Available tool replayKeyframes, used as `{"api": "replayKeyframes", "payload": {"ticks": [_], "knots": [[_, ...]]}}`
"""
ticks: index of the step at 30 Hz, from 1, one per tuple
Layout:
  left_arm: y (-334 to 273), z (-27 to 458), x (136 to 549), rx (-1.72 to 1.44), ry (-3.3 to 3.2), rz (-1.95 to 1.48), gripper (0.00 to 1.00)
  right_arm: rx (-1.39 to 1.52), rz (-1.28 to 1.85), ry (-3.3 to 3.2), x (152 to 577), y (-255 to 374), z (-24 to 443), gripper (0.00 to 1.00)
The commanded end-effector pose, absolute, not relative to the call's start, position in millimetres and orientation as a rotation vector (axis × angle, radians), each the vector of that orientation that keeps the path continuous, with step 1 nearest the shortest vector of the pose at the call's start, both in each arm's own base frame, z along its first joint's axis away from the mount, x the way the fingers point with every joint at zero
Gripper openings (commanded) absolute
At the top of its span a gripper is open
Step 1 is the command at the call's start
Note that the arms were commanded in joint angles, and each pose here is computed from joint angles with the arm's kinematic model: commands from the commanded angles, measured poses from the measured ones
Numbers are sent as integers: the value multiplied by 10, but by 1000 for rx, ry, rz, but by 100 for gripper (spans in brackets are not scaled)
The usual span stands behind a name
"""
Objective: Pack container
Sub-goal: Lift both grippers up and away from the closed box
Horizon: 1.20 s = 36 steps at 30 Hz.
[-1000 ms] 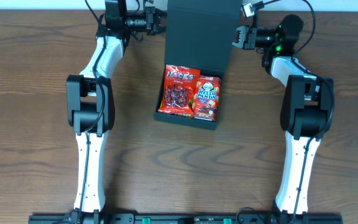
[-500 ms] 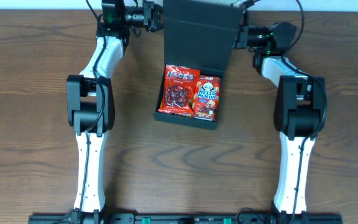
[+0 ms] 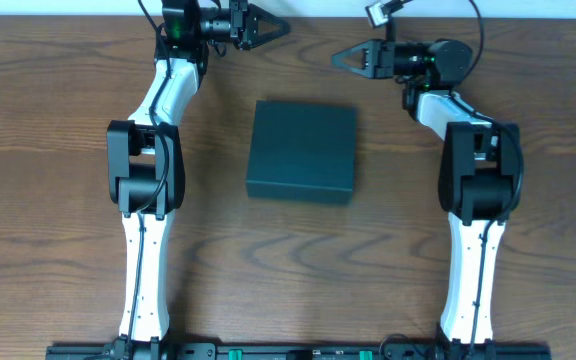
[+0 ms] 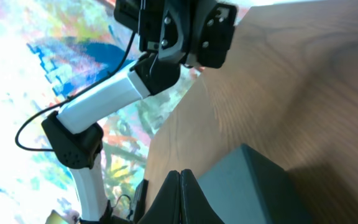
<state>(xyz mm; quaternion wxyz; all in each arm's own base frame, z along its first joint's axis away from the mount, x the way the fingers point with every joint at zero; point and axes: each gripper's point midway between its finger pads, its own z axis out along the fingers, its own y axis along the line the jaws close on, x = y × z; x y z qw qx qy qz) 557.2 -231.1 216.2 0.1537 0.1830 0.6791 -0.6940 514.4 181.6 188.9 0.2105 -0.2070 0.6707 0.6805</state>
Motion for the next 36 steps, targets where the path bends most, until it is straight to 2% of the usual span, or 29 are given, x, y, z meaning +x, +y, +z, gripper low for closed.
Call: {"api": "replayKeyframes", "payload": {"ticks": [1, 6, 11, 13, 17, 23, 27, 29, 32, 36], "knots": [[-2280, 2083, 5578, 535, 1953, -1995, 6, -548, 1866, 1869, 5202, 1613, 1886, 2], [-2297, 2093, 5626, 502, 1944, -1982, 6, -484, 1825, 1863, 5294, 1286, 1888, 2], [-2299, 2101, 5890, 328, 1906, -1910, 6, -320, 1757, 1809, 5565, 837, 1856, 2], [-2193, 1999, 6068, 202, 1923, -1855, 6, -221, 1735, 1824, 5720, 705, 1694, 1], [-1874, 1424, 6412, -153, 2081, -1637, 6, 46, 1611, 1891, 6050, 550, 1266, 2], [-1696, 1374, 6638, -172, 2057, -1354, 6, 196, 1305, 1823, 6444, 262, 1190, 2], [-1460, 1528, 6693, -180, 2108, -1063, 6, 380, 1148, 1837, 6654, 11, 1118, 2], [-1295, 1784, 6621, -166, 2161, -849, 6, 461, 1076, 1878, 6717, -76, 1242, 2], [-1159, 2587, 6337, -38, 2157, -566, 6, 382, 800, 1990, 6671, -88, 1829, 2], [-1229, 3169, 5953, 114, 2128, -501, 6, 226, 515, 2092, 6315, 29, 2480, 2]]}}
